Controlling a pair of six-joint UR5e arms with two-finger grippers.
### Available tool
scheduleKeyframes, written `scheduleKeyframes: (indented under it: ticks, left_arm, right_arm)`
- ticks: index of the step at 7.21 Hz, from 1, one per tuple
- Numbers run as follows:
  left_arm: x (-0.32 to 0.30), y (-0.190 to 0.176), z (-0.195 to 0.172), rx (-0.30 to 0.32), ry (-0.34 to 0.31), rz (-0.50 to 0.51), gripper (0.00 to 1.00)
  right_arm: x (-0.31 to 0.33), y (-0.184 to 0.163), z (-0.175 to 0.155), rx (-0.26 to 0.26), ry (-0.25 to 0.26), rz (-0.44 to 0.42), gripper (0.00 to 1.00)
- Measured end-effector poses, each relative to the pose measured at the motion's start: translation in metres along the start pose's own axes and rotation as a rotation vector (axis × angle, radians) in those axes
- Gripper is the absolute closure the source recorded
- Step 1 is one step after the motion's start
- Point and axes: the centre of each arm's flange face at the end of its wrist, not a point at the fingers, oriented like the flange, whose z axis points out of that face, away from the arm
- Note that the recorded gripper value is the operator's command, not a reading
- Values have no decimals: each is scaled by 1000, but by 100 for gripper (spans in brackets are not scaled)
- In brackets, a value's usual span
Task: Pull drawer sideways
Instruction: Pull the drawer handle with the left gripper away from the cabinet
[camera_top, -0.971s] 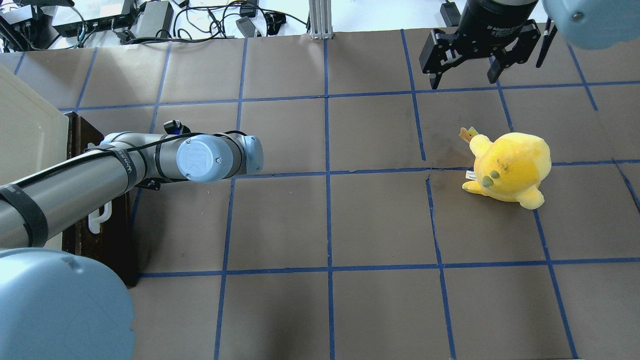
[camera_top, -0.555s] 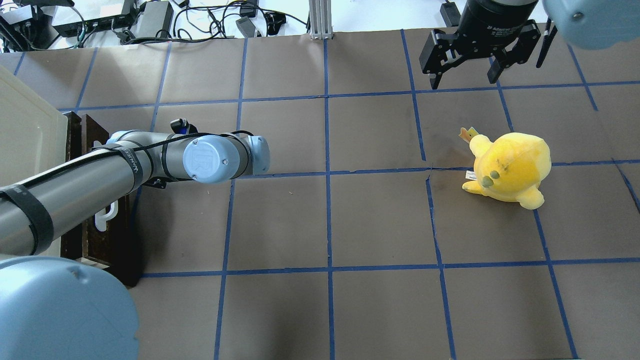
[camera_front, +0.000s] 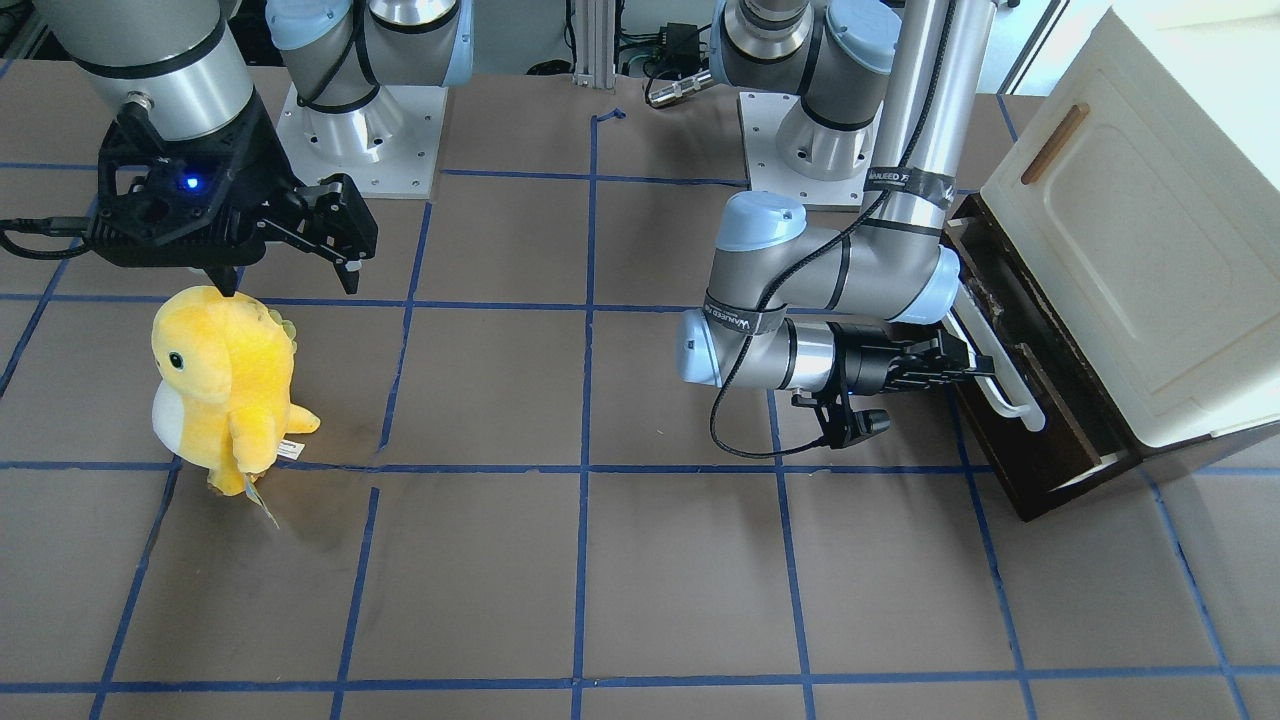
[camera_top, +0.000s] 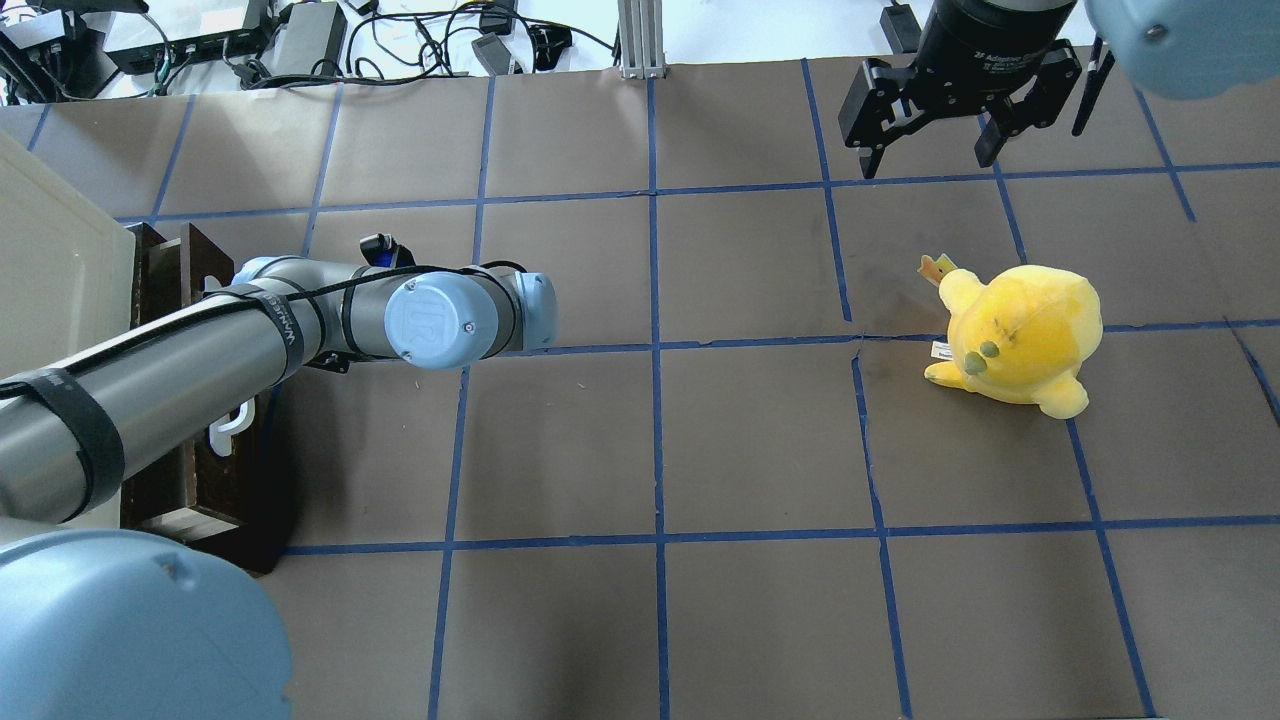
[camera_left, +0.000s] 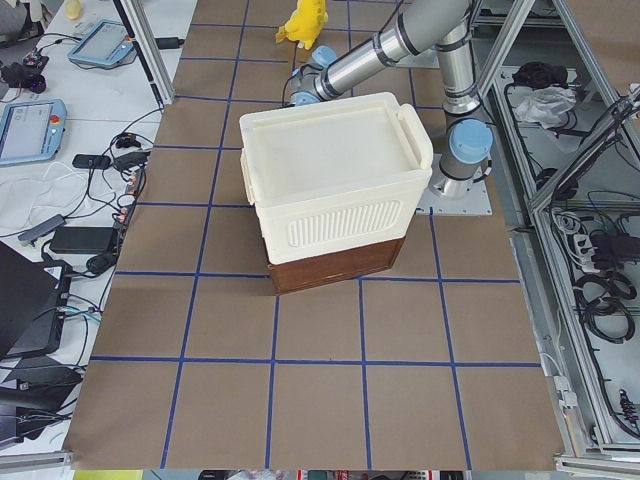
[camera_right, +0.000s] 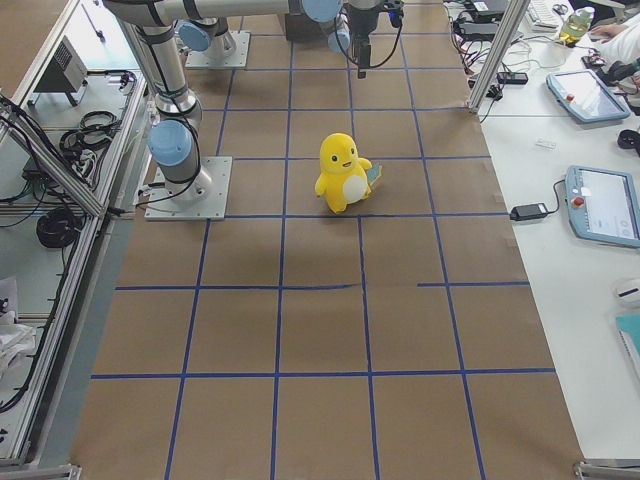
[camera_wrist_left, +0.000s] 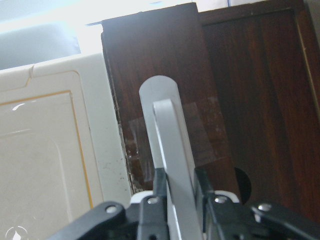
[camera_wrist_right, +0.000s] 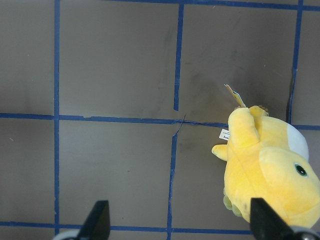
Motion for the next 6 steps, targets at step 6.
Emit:
scheduleKeyframes:
  ticks: [6]
  left_arm:
    - [-2,-1,-20,37,-1,-14,94]
  right_arm:
    - [0,0,0,0,-1,0,0]
